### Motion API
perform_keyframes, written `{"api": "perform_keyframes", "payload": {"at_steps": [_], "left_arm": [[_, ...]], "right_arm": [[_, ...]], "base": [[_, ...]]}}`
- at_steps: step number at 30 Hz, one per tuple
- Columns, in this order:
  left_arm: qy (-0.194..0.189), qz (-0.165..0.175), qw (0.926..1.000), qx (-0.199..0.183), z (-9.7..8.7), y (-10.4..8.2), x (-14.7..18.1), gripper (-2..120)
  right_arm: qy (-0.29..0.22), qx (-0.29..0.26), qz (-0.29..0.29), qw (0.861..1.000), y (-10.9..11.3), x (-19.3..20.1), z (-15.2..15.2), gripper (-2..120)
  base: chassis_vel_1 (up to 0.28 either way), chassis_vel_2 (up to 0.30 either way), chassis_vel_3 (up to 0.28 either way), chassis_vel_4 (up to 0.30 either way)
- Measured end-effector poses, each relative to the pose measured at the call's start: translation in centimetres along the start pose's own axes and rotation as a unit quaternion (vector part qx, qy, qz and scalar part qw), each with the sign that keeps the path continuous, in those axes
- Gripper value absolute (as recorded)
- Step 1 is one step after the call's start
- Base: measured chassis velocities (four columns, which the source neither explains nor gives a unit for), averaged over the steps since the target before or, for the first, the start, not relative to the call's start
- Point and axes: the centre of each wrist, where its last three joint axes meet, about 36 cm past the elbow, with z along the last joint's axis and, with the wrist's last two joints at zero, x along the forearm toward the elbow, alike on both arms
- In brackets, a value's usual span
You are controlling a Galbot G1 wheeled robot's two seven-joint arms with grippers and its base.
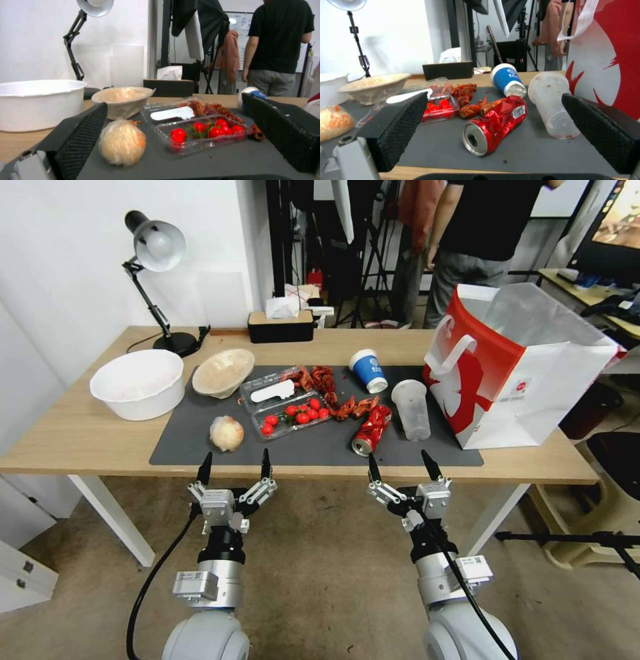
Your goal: Pick up the trash from the table and place it into the takeout bag.
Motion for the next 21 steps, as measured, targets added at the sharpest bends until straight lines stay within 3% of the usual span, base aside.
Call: {"api": "perform_keyframes", "payload": {"at_steps": [21], "left_arm": [[-0.003, 0.014, 0.9996, -0.024, 0.3, 0.9, 1.0, 100]], "right_arm": [[0.019, 0.025, 0.011, 0.999, -1.5, 0.4, 1.1, 100]], "base": [[0.000, 0.000, 0.000, 0.000]]}}
